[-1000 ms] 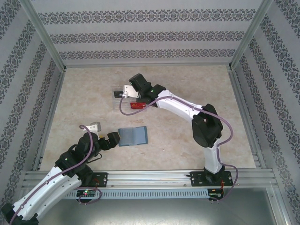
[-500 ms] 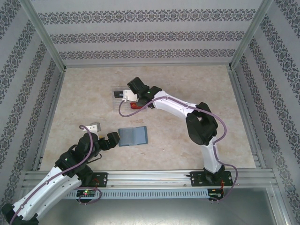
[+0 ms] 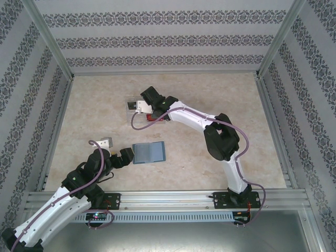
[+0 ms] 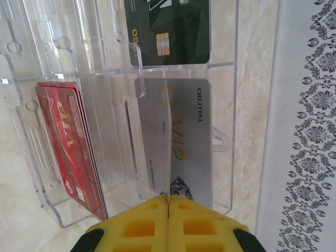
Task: Take the credit cards out of the card holder
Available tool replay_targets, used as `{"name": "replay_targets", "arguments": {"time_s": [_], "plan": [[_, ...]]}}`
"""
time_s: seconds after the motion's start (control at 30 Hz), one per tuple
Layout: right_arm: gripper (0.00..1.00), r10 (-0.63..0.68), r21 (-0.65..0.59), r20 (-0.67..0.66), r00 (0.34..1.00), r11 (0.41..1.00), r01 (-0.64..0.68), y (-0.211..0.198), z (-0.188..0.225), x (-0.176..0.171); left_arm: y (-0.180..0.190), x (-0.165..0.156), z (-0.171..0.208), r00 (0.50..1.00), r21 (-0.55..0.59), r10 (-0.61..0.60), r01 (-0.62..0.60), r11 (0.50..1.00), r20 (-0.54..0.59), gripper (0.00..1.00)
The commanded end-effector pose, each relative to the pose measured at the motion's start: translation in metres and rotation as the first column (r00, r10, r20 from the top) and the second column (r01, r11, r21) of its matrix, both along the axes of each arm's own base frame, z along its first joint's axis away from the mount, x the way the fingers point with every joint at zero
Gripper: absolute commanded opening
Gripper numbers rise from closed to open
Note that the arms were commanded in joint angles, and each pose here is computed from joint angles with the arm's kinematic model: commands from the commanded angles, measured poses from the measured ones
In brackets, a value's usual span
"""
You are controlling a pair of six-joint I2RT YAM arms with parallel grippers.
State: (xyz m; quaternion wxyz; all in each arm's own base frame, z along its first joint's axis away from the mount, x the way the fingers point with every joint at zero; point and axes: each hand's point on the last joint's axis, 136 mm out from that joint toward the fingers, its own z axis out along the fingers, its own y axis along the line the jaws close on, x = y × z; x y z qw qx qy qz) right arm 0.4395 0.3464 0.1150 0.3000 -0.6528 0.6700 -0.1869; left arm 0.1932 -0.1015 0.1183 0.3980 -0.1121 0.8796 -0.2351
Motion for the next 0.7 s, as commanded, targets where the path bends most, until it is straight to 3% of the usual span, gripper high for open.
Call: {"name": "replay_targets", "arguments": {"time_s": [0.0,0.07,0.13,0.67], "plan": [[0.01,-0.032,0.008,0.011,0.999,0.999,0.032,-0.001,0.0,0.008,0.002,-0.003,-0.008,1.0,0.033,-0.013,0.013,0.999,-0.009,1.0],[0.05,-0.042,0.009,0.018,0.999,0.999,0.042,-0.002,0.001,0.01,0.001,-0.003,-0.007,1.0,0.03,-0.015,0.015,0.999,-0.008,1.0],[0.26,-0.058,0.012,0.034,0.998,0.998,0.057,-0.002,0.003,0.013,0.001,-0.003,-0.007,1.0,0.03,-0.017,0.017,0.999,-0.008,1.0],[0.28,-0.179,0.045,0.137,0.974,0.984,0.175,-0.008,0.011,0.05,0.001,-0.004,-0.009,1.0,0.032,-0.019,0.019,0.999,-0.01,1.0]]}}
